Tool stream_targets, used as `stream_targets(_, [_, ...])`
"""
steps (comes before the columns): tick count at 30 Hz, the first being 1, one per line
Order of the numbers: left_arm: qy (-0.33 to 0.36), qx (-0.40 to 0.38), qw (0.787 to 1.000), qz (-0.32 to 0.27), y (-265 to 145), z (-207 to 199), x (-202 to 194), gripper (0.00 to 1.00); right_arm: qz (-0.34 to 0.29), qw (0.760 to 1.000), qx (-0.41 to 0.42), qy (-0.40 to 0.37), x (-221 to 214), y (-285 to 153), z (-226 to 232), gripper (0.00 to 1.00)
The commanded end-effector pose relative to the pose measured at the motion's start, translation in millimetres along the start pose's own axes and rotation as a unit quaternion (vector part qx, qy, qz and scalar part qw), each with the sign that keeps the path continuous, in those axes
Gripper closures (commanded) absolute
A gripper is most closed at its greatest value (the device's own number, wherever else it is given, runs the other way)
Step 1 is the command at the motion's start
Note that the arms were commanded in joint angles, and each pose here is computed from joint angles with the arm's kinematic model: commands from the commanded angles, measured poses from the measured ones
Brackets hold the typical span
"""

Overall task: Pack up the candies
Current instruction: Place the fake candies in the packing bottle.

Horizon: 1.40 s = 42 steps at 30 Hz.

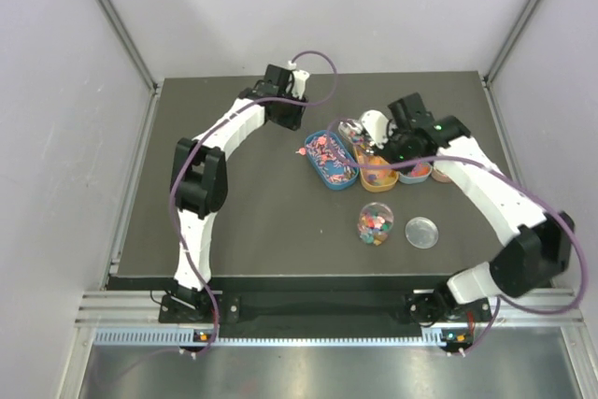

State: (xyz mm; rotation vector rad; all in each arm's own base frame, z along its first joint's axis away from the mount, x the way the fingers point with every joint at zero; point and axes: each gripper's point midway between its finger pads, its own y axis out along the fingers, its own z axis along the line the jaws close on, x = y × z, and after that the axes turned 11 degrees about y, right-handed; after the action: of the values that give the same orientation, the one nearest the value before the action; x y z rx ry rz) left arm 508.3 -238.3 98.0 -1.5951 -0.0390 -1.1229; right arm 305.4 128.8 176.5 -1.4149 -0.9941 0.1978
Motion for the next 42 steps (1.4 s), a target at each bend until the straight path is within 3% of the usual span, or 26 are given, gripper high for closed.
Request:
stream_targets(1, [0.017,0.053,0.995,-0.08,-62.6,31.7,57.5,0.5,-0.022,0.995,0.004,-0.098,-17.6,-30.8,-7.6,1.0])
stream_targets(9, [0.023,0.056,0.994,-0.085,-70.2,39.8,60.3,0.5,0.051,0.964,-0.014,-0.262,-113.3,-47.7,-0.8,1.0])
stream_targets(16, [0.02,0.057,0.994,-0.087,-65.8,40.6,61.9,0.5,0.088,0.941,-0.028,-0.324,-142.1,-64.4,-5.3,1.0])
stream_targets(29, [0.02,0.059,0.994,-0.086,-70.0,40.6,59.9,0.5,0.176,0.895,-0.099,-0.397,-124.9,-76.7,-53.3,1.0])
stream_targets(42, [0.007,0.068,0.994,-0.085,-71.6,49.3,56.6,0.5,0.21,0.853,-0.126,-0.46,-99.3,-96.3,-73.6,1.0])
